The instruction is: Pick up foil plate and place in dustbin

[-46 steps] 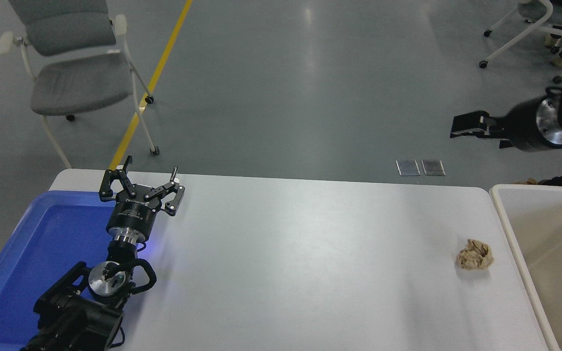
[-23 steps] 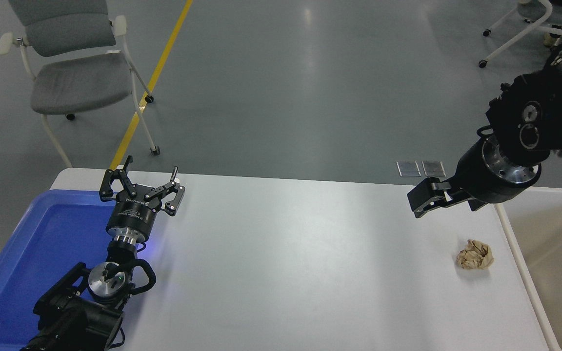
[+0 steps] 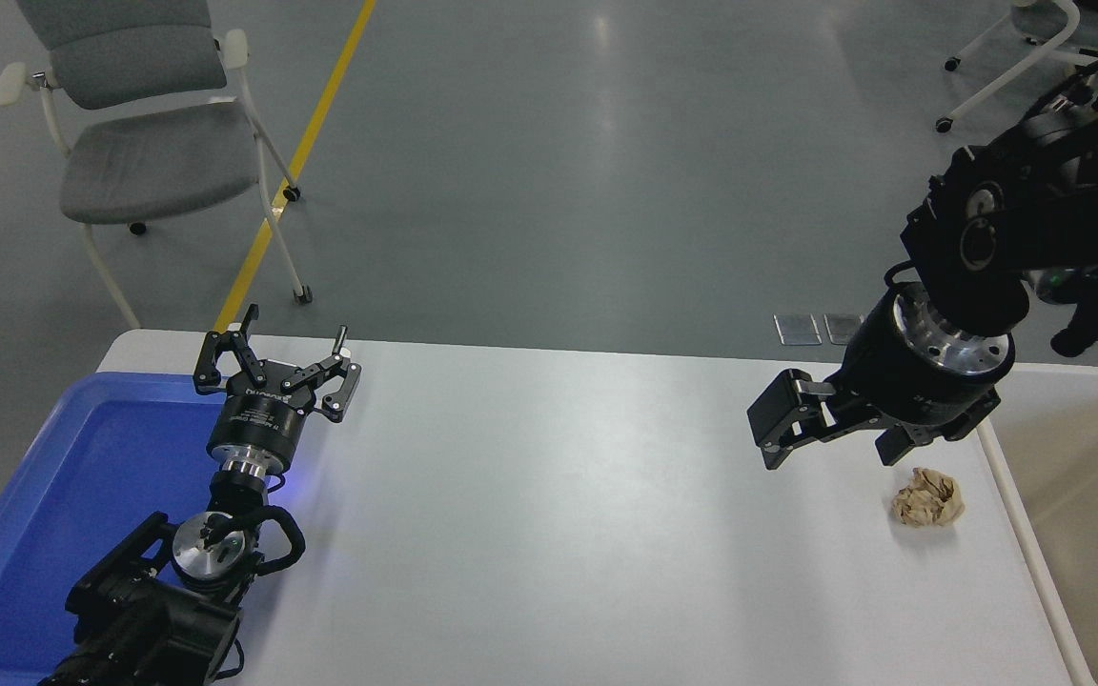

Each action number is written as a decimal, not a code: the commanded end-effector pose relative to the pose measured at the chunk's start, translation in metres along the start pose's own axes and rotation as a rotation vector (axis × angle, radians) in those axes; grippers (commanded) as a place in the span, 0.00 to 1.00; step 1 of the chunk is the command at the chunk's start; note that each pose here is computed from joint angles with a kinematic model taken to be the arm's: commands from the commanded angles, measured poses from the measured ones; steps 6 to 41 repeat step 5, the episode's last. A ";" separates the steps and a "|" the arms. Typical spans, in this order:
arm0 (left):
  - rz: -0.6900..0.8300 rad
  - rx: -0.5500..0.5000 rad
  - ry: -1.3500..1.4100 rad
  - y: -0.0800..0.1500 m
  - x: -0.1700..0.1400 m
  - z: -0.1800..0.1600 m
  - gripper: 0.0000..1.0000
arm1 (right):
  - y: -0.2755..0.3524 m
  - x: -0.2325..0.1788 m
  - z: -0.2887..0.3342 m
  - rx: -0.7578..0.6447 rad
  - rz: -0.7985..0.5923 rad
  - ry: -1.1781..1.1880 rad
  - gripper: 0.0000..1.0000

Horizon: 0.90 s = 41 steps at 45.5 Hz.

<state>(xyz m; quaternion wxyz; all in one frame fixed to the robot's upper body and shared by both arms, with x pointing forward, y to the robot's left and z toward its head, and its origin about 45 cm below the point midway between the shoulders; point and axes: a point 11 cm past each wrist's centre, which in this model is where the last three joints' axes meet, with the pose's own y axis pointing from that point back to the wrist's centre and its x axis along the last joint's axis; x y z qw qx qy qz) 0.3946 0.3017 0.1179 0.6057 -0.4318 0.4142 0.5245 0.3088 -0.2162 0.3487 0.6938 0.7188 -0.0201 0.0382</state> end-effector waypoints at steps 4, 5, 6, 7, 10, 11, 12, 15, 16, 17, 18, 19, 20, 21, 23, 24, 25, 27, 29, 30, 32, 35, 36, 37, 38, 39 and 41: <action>0.000 0.000 0.000 0.000 0.000 0.000 0.99 | 0.003 0.002 0.008 -0.029 0.018 -0.017 1.00; 0.000 0.000 0.000 0.000 0.000 0.000 0.99 | 0.003 0.002 0.009 -0.030 0.018 -0.018 1.00; 0.000 0.000 0.000 0.000 0.000 0.000 0.99 | 0.003 0.002 0.009 -0.030 0.018 -0.018 1.00; 0.000 0.000 0.000 0.000 0.000 0.000 0.99 | 0.003 0.002 0.009 -0.030 0.018 -0.018 1.00; 0.000 0.000 0.000 0.000 0.000 0.000 0.99 | 0.003 0.002 0.009 -0.030 0.018 -0.018 1.00; 0.000 0.000 0.000 0.000 0.000 0.000 0.99 | 0.003 0.002 0.009 -0.030 0.018 -0.018 1.00; 0.000 0.000 0.000 0.000 0.000 0.000 0.99 | 0.003 0.002 0.009 -0.030 0.018 -0.018 1.00; 0.000 0.000 0.000 0.000 0.000 0.000 0.99 | 0.003 0.002 0.009 -0.030 0.018 -0.018 1.00; 0.000 0.000 0.000 0.000 0.000 0.000 0.99 | 0.003 0.002 0.009 -0.030 0.018 -0.018 1.00; 0.000 0.000 0.000 0.000 0.000 0.000 0.99 | 0.003 0.002 0.009 -0.030 0.018 -0.018 1.00; 0.000 0.000 0.000 0.000 0.000 0.000 0.99 | 0.003 0.002 0.009 -0.030 0.018 -0.018 1.00; 0.000 0.000 0.000 0.000 0.000 0.000 0.99 | 0.003 0.002 0.009 -0.030 0.018 -0.018 1.00; 0.000 0.000 0.000 0.000 0.000 0.000 0.99 | 0.003 0.002 0.009 -0.030 0.018 -0.018 1.00; 0.000 0.000 0.000 0.000 0.000 0.000 0.99 | 0.003 0.002 0.009 -0.030 0.018 -0.018 1.00; 0.000 0.000 0.000 0.000 0.000 0.000 0.99 | 0.003 0.002 0.009 -0.030 0.018 -0.018 1.00; 0.000 0.000 0.000 0.000 0.000 0.000 0.99 | 0.003 0.002 0.009 -0.030 0.018 -0.018 1.00; 0.000 0.000 0.000 0.000 0.000 0.000 0.99 | 0.003 0.002 0.009 -0.030 0.018 -0.018 1.00; 0.000 0.000 0.000 0.000 0.000 0.000 0.99 | 0.003 0.002 0.009 -0.030 0.018 -0.018 1.00; 0.000 0.000 0.000 0.000 0.000 0.000 0.99 | 0.003 0.002 0.009 -0.030 0.018 -0.018 1.00; 0.000 0.000 0.000 0.000 0.000 0.000 0.99 | 0.003 0.002 0.009 -0.030 0.018 -0.018 1.00; 0.000 0.000 0.000 0.000 0.000 0.000 0.99 | 0.003 0.002 0.009 -0.030 0.018 -0.018 1.00; 0.000 0.000 0.000 0.000 0.000 0.000 0.99 | 0.003 0.002 0.009 -0.030 0.018 -0.018 1.00; 0.000 0.000 0.000 0.000 0.000 0.000 0.99 | 0.003 0.002 0.009 -0.030 0.018 -0.018 1.00; 0.000 0.000 0.000 0.000 0.000 0.000 0.99 | 0.003 0.002 0.009 -0.030 0.018 -0.018 1.00; 0.000 0.000 0.000 0.000 0.000 0.000 0.99 | 0.003 0.002 0.009 -0.030 0.018 -0.018 1.00; 0.000 0.000 0.000 0.000 0.000 0.000 0.99 | 0.003 0.002 0.009 -0.030 0.018 -0.018 1.00; 0.000 0.000 0.000 0.000 0.000 0.000 0.99 | 0.003 0.002 0.009 -0.030 0.018 -0.018 1.00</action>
